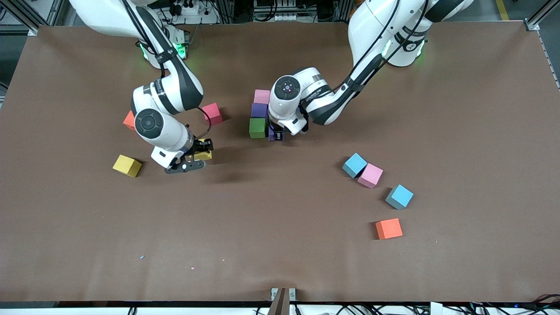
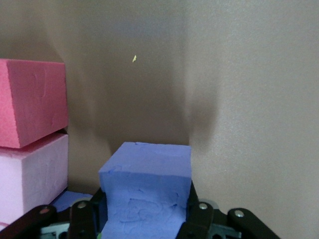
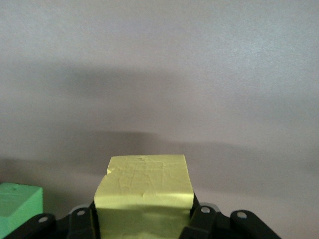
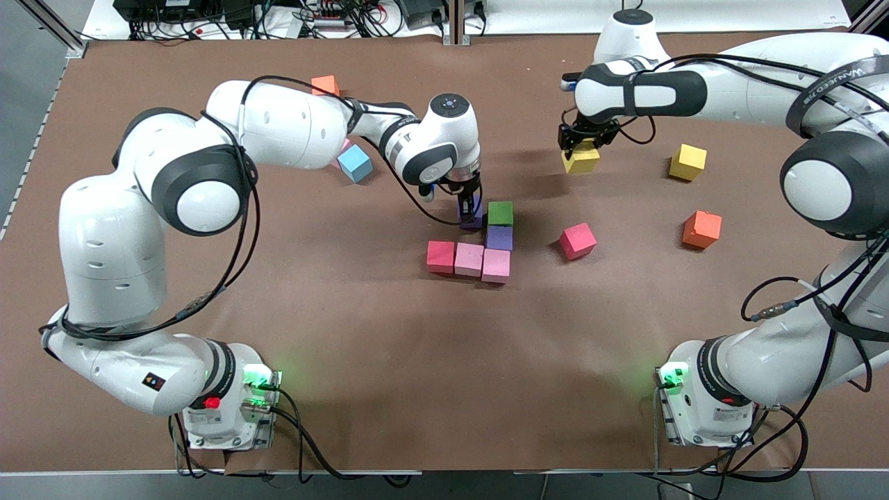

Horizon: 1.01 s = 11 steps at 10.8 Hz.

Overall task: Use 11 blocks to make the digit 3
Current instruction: 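Grasp the yellow cube with the right gripper while the left gripper lowers purple, then set the purple cube beside the green cube while the right gripper carries yellow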

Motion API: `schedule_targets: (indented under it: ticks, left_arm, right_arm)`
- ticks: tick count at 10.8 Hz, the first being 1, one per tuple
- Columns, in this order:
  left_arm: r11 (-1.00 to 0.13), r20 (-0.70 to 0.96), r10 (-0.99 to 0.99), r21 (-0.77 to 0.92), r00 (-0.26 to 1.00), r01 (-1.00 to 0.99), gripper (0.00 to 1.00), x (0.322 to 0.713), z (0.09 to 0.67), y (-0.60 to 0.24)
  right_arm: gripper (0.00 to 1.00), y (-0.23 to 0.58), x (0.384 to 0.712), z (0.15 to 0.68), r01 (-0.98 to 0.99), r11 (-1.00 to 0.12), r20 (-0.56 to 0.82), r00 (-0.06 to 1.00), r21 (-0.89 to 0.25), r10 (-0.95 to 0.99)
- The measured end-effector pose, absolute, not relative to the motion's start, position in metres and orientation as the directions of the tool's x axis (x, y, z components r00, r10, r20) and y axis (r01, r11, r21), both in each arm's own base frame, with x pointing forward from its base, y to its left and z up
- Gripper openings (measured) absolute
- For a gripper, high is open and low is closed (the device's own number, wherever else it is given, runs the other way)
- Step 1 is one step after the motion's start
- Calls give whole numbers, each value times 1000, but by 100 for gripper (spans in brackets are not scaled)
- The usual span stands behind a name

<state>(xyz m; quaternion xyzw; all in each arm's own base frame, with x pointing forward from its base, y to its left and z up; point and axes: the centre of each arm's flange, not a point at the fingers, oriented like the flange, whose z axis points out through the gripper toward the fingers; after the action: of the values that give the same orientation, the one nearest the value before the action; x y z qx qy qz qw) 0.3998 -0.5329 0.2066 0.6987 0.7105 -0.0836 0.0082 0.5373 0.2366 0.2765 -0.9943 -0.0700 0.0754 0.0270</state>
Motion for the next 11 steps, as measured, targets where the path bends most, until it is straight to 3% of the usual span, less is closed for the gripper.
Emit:
schedule_targets:
  ticks: [4,11]
  left_arm:
    - [44,-115,992,-106,-57,993,59,396,204,-536]
    - [65,-99,992,-87,-74,994,59,393,201,-540]
  right_arm:
    - [60,280,542,274,131,-990,-155,978,-60,139]
    - [60,285,551,273,136,-989,-166,976,-59,145]
